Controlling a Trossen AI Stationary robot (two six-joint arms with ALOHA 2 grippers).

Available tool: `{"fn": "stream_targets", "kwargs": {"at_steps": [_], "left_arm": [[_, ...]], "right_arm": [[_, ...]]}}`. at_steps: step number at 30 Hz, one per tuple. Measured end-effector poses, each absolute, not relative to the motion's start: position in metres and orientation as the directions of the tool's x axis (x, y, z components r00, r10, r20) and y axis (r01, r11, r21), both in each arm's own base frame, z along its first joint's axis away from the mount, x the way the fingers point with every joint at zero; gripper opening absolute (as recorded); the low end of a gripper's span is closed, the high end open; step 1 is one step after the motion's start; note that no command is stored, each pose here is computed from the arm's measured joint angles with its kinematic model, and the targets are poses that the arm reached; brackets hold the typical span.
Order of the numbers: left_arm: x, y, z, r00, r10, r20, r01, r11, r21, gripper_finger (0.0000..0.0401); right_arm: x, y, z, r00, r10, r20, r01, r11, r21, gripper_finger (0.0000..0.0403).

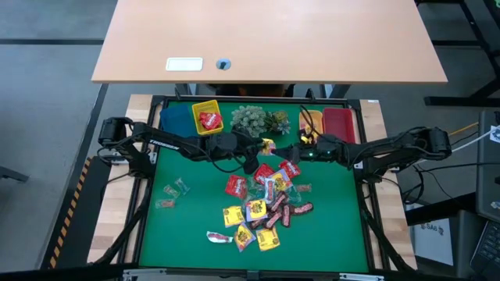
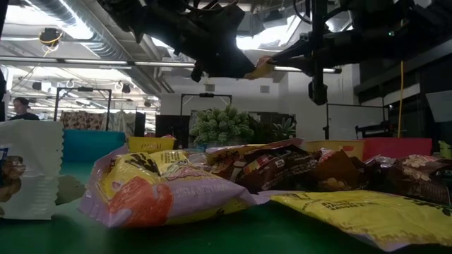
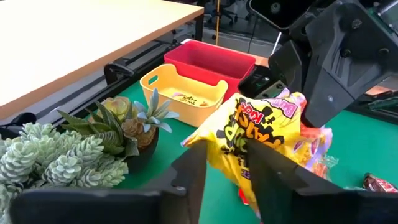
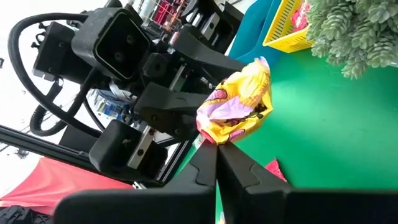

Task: Sort candy
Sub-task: Put the yellow candy into the orange bin

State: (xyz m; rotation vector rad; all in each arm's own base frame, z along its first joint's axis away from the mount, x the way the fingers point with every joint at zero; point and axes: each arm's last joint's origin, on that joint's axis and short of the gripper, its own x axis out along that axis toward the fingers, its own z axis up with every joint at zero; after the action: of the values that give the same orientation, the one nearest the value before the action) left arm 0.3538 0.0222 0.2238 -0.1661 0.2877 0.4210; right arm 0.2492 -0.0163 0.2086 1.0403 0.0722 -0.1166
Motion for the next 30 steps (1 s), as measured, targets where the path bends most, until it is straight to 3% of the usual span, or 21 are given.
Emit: {"fn": "stream_targets", "kwargs": {"at_steps": [9,18,24,30], "left_arm": [[0.352,0.022,0.22,0.858,0.372,-0.353,-0.425,0.902,-0.081,0.0135],[0.352,0.018,0.218,0.855,0.367,-0.367,-0.421,0.904,-0.075,0.0135],[0.352,0.012,0.217,0.859,0.351,-0.373,-0.404,0.912,-0.073,0.0135],[0.352,0.006,0.217,0.861,0.336,-0.383,-0.389,0.919,-0.068,0.0135]], "right_arm": [[0.232,-0.022,0.231,0.994,-0.092,-0.063,0.103,0.544,0.832,0.0001],[0.193,-0.05,0.25,0.965,-0.242,-0.099,0.219,0.542,0.812,0.0],[0.16,-0.063,0.251,0.913,-0.352,-0.206,0.377,0.536,0.755,0.0],[0.139,-0.075,0.239,0.809,-0.461,-0.365,0.566,0.441,0.697,0.0]]}}
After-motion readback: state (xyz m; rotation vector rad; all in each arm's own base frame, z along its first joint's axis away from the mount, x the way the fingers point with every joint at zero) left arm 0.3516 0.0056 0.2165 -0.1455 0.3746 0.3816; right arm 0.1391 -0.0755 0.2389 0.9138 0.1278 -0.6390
